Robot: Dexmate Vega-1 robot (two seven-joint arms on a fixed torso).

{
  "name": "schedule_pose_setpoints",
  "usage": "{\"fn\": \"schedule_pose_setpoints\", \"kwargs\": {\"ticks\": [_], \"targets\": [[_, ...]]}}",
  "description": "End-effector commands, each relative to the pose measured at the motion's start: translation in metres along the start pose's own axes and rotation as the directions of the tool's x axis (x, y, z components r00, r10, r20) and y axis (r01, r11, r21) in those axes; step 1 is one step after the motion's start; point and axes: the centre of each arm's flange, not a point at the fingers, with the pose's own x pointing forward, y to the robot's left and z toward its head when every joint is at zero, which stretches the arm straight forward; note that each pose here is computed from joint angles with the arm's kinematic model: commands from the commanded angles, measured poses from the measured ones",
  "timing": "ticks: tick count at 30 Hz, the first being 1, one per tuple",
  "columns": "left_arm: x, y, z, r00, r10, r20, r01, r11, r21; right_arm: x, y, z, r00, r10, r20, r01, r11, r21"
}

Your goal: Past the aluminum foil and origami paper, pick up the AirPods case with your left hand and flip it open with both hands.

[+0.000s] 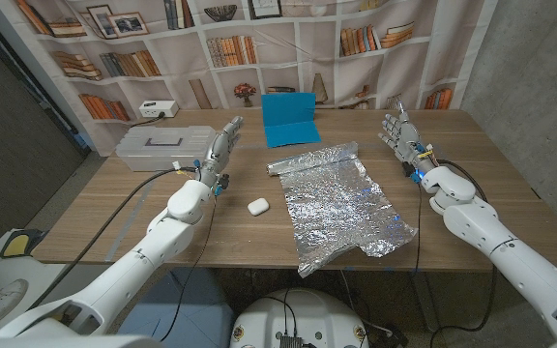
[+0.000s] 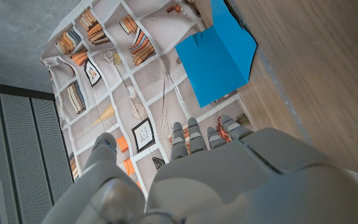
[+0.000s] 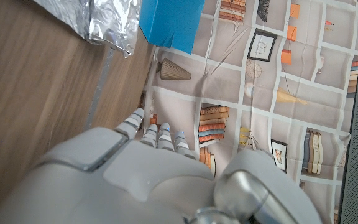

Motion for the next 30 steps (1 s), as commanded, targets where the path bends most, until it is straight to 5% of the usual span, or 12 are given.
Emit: {"fn": "schedule_pose_setpoints", "kwargs": {"ticks": [1, 30], "targets": [[-0.007, -0.003, 0.008, 1.0, 0.01, 0.017, -0.011, 0.998, 0.062, -0.005, -0.002, 0.001, 1.0, -0.004, 0.003, 0.004, 1.0, -0.002], [-0.027, -0.014, 0.028, 0.998, 0.027, 0.053, -0.036, 0.985, 0.17, -0.012, -0.011, 0.001, 1.0, -0.004, 0.023, 0.004, 1.0, 0.0]]}}
